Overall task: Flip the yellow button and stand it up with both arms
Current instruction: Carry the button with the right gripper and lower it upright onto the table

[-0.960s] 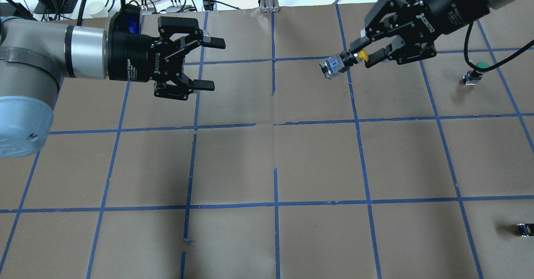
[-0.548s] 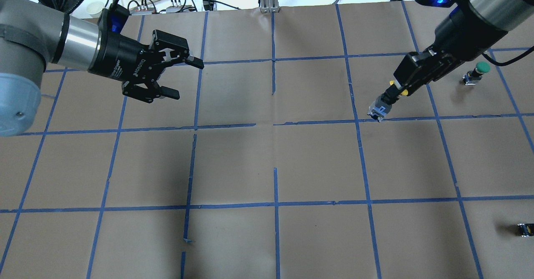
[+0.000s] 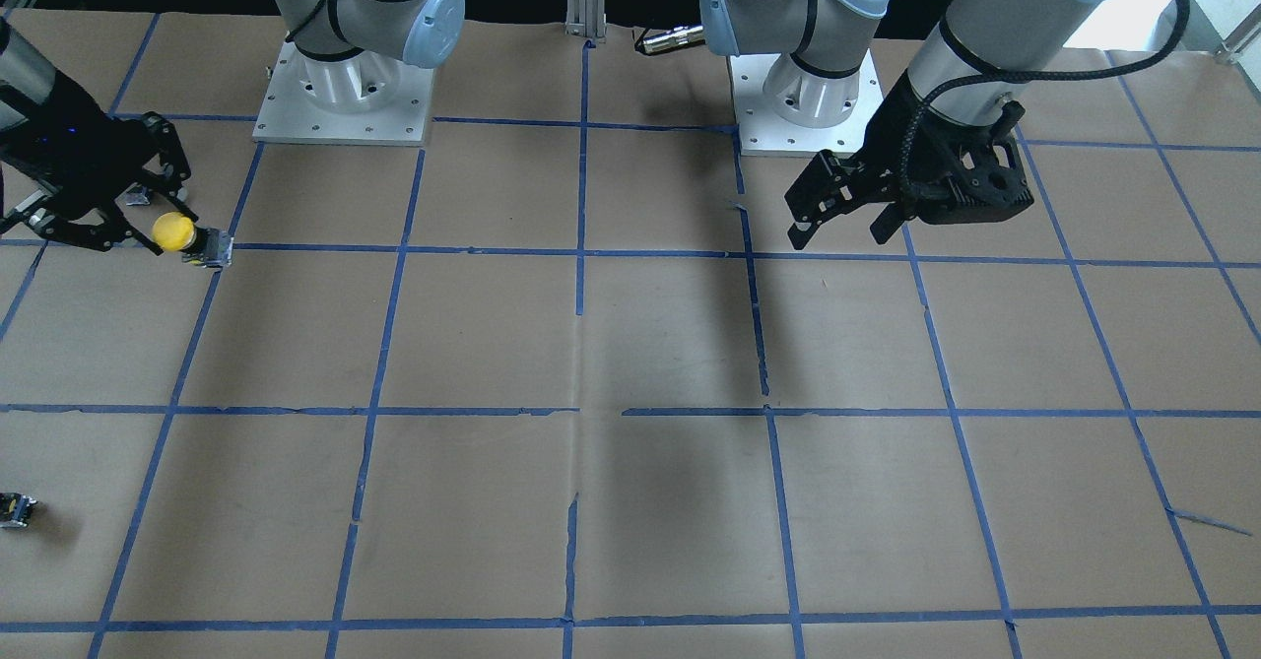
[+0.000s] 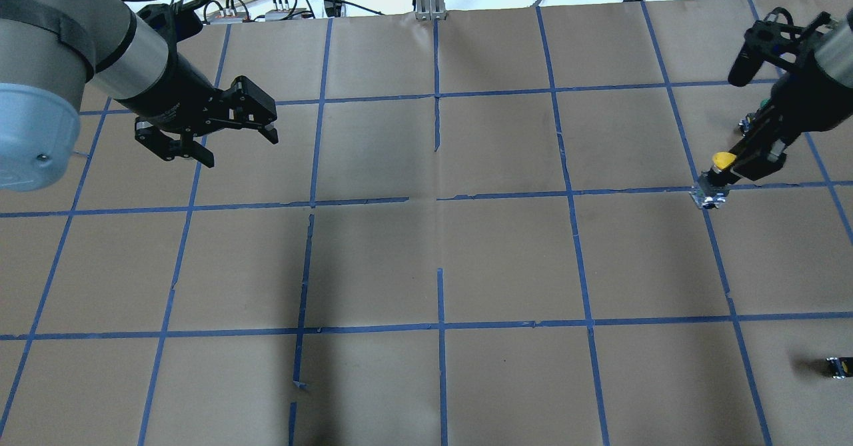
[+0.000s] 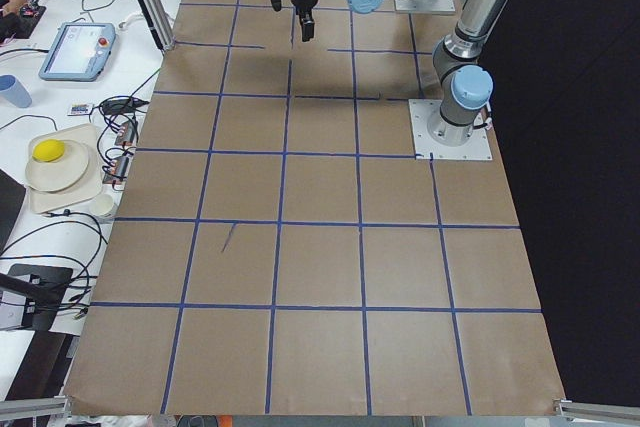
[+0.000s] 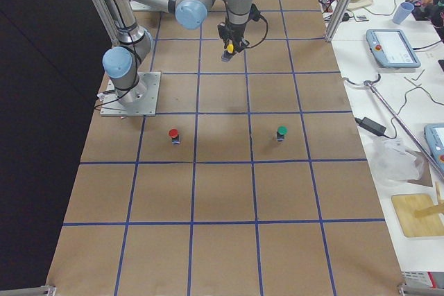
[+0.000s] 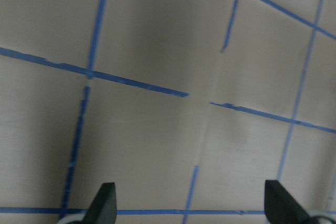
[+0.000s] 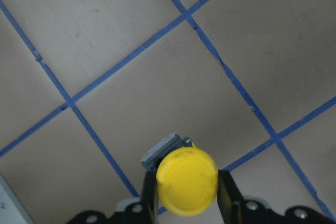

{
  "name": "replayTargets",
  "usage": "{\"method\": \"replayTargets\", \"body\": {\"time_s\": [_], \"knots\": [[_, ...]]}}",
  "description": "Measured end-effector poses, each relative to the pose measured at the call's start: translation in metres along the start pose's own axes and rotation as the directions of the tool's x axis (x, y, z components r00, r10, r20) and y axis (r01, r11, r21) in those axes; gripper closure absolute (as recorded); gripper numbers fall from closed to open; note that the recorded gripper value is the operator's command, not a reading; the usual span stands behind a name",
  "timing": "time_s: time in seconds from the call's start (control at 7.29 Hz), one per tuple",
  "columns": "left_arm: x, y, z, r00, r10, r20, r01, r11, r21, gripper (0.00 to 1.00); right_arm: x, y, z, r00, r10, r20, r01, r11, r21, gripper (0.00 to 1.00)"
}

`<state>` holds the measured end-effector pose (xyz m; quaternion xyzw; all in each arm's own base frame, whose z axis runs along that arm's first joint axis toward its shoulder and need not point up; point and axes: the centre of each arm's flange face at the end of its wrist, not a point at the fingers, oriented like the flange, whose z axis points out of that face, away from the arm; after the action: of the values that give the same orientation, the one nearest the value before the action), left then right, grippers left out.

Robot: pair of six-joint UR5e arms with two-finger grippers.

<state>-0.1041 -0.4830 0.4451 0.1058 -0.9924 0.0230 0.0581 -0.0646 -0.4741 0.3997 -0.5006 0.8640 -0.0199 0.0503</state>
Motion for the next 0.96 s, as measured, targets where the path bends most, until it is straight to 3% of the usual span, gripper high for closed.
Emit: {"method": "replayTargets", "body": {"time_s": [0.14,0.41,0.69,0.96], "knots": [[0.004,0.004,0.001,0.995,0.031,0.096,-0.032,0.999,0.001,0.0,0.012,0.031,0.013,0.986,-0.157,-0.05,0.157,0.988,-0.009,0.79],[0.01,0.015,-0.011,0.978,0.104,0.18,-0.101,0.995,-0.023,0.0,0.03,0.095,0.03,0.912,-0.397,-0.108,0.394,0.918,-0.049,0.78],[0.011,0.012,-0.023,0.968,0.194,0.16,-0.188,0.981,-0.05,0.0,0.057,0.146,0.054,0.813,-0.57,-0.119,0.565,0.822,-0.073,0.79],[0.014,0.006,-0.032,0.971,0.212,0.114,-0.209,0.977,-0.04,0.0,0.076,0.185,0.079,0.719,-0.679,-0.144,0.683,0.73,-0.031,0.8]]}}
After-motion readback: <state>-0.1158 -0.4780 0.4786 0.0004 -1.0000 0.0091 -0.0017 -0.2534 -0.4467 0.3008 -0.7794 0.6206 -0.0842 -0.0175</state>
